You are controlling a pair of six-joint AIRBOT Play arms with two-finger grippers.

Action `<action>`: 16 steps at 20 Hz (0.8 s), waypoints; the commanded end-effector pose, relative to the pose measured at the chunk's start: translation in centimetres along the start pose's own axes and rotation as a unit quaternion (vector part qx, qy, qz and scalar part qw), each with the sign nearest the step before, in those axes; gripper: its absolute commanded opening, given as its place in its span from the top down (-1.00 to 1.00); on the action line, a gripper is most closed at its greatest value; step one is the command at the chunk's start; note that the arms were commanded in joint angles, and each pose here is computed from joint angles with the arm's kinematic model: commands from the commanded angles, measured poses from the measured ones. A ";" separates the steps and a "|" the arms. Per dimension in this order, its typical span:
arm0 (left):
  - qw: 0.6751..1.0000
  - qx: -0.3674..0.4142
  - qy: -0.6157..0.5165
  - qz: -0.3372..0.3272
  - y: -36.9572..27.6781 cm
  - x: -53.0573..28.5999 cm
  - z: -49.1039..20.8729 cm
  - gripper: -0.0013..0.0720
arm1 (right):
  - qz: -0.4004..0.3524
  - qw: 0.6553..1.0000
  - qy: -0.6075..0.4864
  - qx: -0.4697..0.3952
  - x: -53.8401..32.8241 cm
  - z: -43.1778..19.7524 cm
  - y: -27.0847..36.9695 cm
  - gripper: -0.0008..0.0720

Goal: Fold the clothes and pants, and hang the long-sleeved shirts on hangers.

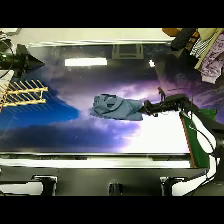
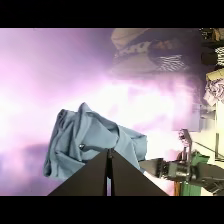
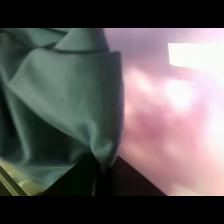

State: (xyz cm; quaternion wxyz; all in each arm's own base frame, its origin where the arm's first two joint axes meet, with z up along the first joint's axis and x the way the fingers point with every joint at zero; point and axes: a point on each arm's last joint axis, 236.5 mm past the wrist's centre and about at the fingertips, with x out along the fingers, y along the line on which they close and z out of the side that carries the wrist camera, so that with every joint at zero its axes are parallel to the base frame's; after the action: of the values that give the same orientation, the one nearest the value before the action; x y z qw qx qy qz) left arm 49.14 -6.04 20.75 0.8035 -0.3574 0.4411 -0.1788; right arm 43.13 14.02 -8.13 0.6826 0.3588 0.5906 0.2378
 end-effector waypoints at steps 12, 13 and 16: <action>1.000 -0.001 0.003 -0.001 -0.1 0.0 -0.1 0.92 | -0.047 0.944 -0.322 -0.056 -25.6 18.1 9.8 0.91; 1.000 -0.001 0.003 -0.001 -0.1 0.0 -0.1 0.93 | -0.057 0.936 -0.344 -0.050 -27.9 18.7 9.0 0.91; 1.000 -0.001 0.002 -0.001 -0.1 0.0 -0.1 0.92 | -0.075 0.911 -0.404 -0.033 -34.4 19.8 6.3 0.91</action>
State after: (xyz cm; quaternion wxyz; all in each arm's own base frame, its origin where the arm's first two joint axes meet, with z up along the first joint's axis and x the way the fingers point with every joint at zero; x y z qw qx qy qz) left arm 49.04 -6.13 20.75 0.8020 -0.3579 0.4429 -0.1805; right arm 56.89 -5.79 17.24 0.8731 0.3528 0.3231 0.0936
